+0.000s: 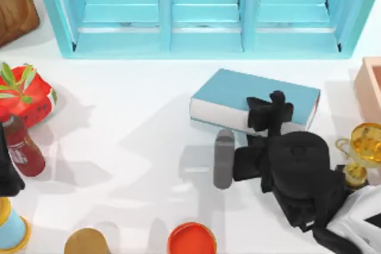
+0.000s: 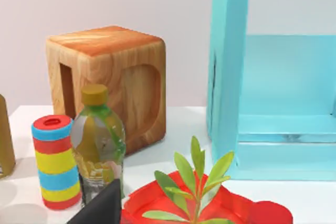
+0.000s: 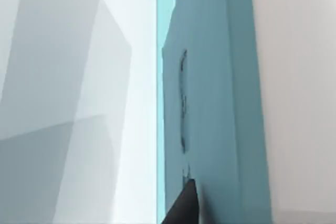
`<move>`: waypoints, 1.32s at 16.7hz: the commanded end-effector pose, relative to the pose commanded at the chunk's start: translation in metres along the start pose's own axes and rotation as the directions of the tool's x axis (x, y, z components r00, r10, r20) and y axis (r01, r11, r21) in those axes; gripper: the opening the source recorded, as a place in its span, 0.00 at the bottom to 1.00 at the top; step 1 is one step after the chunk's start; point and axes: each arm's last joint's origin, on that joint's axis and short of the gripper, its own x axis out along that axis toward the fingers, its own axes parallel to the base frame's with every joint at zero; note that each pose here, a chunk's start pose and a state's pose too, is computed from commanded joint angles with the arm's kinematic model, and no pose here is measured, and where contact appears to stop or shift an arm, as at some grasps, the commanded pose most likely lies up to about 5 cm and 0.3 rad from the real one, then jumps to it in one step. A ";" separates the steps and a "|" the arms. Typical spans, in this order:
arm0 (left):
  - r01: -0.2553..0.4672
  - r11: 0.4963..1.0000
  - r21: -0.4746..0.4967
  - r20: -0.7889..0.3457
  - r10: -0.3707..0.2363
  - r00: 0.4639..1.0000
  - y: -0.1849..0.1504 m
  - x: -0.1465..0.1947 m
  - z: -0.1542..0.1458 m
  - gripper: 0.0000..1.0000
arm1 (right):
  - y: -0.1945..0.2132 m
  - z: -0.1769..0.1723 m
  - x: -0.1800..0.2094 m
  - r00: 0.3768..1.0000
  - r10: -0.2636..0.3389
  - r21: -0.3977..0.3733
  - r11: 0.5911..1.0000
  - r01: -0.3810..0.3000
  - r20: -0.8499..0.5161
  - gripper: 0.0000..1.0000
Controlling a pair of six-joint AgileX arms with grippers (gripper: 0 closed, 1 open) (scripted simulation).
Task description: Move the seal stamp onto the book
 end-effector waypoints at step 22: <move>0.000 1.000 0.000 0.000 0.000 1.000 0.000 0.000 0.000 1.00 | -0.014 0.031 -0.054 0.998 -0.054 0.087 0.995 0.053 0.013 1.00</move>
